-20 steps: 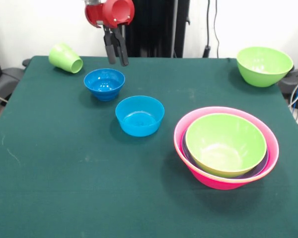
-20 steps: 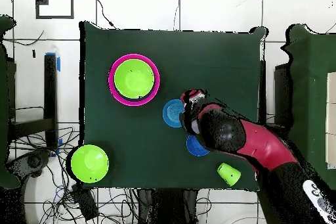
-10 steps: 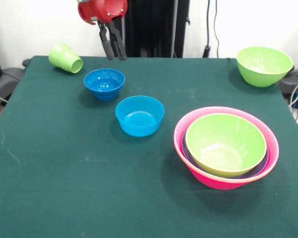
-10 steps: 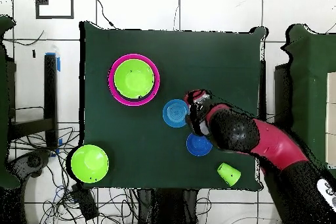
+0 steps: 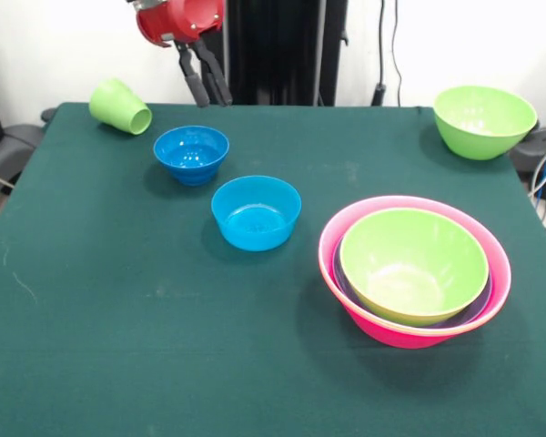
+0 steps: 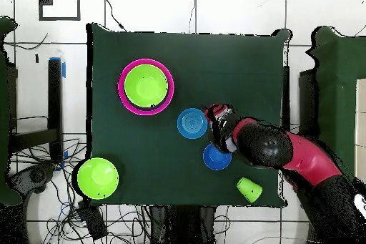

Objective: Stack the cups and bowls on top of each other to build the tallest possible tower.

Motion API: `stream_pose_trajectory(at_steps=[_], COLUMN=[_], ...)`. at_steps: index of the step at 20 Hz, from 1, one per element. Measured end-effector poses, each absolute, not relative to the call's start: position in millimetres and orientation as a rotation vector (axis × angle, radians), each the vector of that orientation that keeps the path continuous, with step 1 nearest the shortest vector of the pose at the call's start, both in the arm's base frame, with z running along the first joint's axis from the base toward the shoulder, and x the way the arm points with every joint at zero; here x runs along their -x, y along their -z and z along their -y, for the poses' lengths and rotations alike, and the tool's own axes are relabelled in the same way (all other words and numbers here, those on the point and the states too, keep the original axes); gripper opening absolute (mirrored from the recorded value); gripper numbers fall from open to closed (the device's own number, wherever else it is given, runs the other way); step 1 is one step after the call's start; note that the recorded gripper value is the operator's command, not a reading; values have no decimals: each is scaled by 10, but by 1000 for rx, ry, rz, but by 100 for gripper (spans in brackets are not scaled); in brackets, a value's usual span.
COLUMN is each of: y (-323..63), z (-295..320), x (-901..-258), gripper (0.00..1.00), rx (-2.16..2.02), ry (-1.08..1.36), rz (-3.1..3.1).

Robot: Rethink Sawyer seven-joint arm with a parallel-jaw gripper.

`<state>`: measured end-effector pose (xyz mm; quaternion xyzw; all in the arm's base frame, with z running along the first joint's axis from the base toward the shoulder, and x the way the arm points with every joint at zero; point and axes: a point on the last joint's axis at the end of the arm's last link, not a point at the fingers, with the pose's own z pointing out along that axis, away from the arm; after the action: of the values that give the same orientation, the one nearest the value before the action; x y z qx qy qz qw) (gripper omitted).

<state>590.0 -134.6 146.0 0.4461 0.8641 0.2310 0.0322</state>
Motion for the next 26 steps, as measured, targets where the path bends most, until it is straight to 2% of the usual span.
stream_pose_trajectory(at_steps=[26], y=[-1093], z=[2107], x=[-5123], gripper=[100], rx=[-1121], ry=[-926], rz=[-2881])
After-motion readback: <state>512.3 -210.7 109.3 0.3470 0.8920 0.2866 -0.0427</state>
